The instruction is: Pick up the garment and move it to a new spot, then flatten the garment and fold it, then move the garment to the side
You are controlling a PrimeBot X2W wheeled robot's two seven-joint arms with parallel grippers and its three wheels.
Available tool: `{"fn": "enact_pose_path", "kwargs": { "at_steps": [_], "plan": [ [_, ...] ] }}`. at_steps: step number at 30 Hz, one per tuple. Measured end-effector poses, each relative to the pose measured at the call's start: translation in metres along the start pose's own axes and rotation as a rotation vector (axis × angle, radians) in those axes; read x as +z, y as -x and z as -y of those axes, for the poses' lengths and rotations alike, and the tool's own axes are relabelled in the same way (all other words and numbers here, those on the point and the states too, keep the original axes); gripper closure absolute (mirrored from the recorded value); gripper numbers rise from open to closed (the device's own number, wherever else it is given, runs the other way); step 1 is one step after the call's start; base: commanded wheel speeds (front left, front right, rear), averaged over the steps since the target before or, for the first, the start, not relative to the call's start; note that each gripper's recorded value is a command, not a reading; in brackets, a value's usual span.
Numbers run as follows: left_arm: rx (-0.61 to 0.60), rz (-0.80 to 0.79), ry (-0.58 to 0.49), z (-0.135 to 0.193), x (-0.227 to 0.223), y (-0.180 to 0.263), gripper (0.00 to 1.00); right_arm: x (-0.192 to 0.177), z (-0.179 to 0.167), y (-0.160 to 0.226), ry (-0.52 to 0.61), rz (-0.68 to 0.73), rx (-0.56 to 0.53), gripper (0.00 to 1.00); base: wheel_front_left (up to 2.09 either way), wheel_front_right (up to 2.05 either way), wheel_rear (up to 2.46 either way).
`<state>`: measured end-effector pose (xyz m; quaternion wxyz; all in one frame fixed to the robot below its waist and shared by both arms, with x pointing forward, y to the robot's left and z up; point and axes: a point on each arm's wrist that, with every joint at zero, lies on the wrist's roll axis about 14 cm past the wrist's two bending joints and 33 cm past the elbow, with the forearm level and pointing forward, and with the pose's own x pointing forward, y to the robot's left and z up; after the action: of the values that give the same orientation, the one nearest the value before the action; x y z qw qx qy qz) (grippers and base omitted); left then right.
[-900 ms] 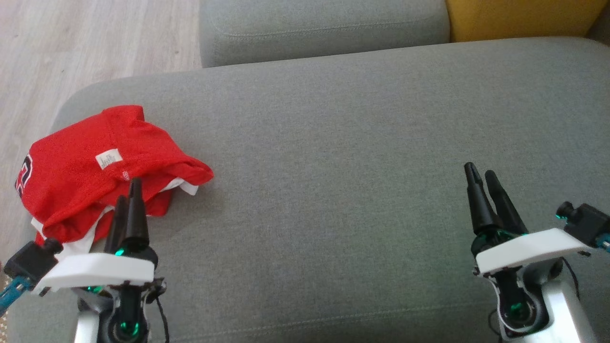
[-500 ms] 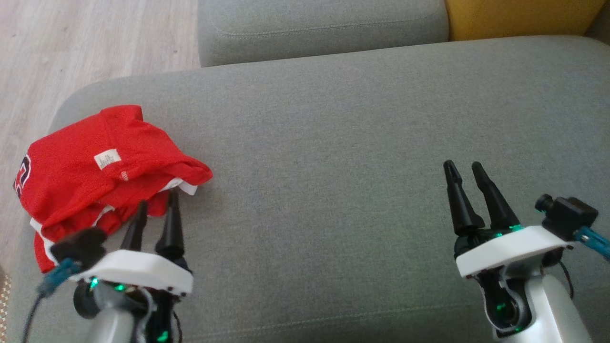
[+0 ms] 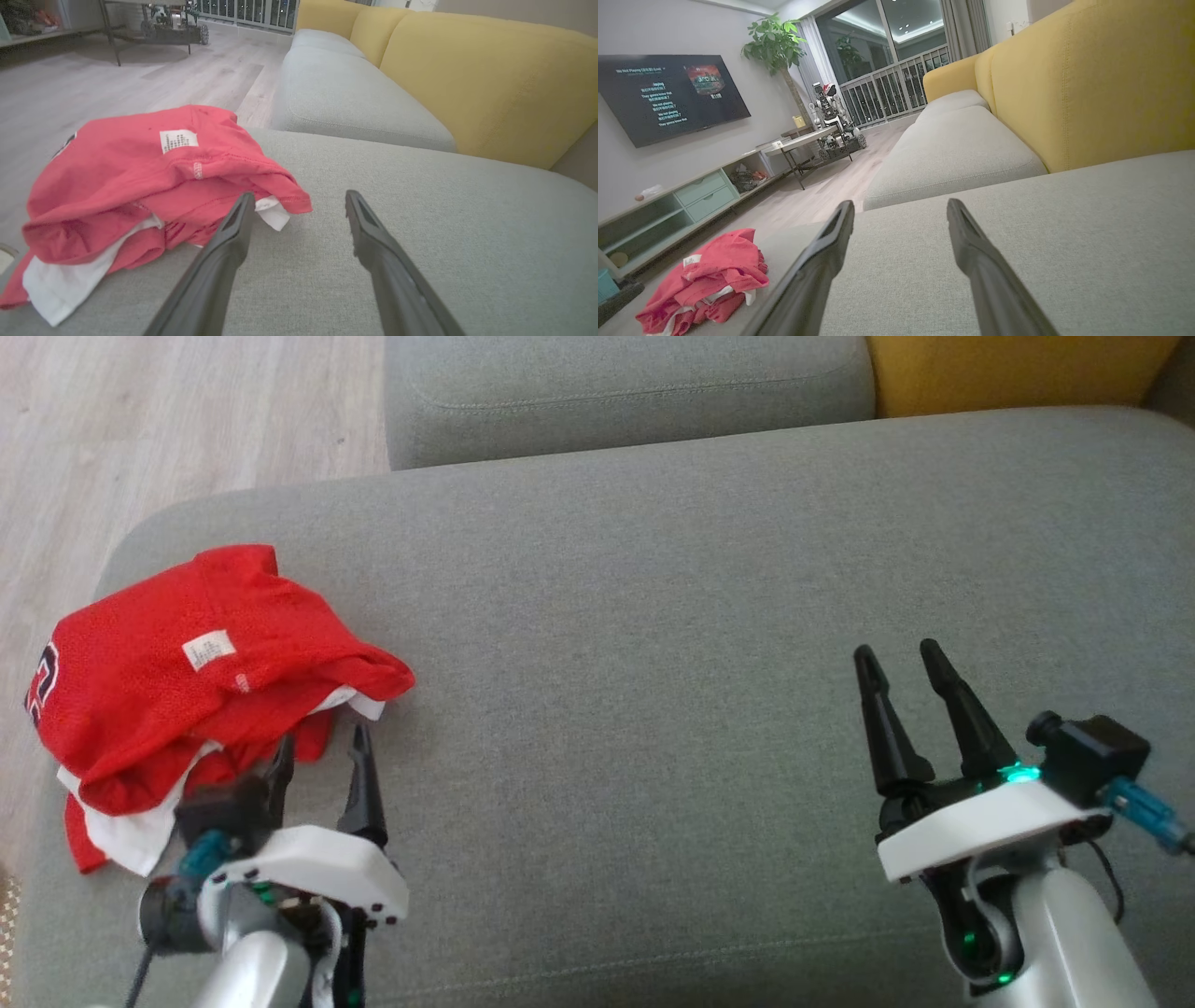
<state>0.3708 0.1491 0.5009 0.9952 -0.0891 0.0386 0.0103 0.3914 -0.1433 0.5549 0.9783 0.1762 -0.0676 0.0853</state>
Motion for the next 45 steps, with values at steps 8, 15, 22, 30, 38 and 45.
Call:
{"fn": "enact_pose_path", "kwargs": {
  "at_steps": [8,15,22,30,38,45],
  "plan": [
    [-0.004,0.049,-0.133,0.008,0.006,0.004,0.00,0.000,-0.007,0.000,0.083,0.007,0.028,0.00,0.00,0.00,0.00],
    [-0.033,0.116,-0.205,0.020,0.017,0.006,0.00,0.001,-0.012,0.000,0.161,0.016,0.049,0.00,0.00,0.00,0.00],
    [-0.063,0.133,-0.234,0.029,0.015,0.011,0.00,0.005,-0.009,0.000,0.198,0.038,0.042,0.00,0.00,0.00,0.00],
    [-0.067,0.169,-0.217,0.032,0.023,0.013,0.00,0.002,0.005,0.003,0.179,0.035,0.000,0.00,0.00,0.00,0.00],
    [-0.064,0.224,-0.210,0.033,0.032,0.018,0.00,0.001,0.005,0.003,0.243,0.040,0.009,0.00,0.00,0.00,0.00],
    [-0.077,0.252,-0.235,0.036,0.032,0.021,0.00,0.004,0.001,0.003,0.316,0.056,0.029,0.00,0.00,0.00,0.00]
  ]
}}
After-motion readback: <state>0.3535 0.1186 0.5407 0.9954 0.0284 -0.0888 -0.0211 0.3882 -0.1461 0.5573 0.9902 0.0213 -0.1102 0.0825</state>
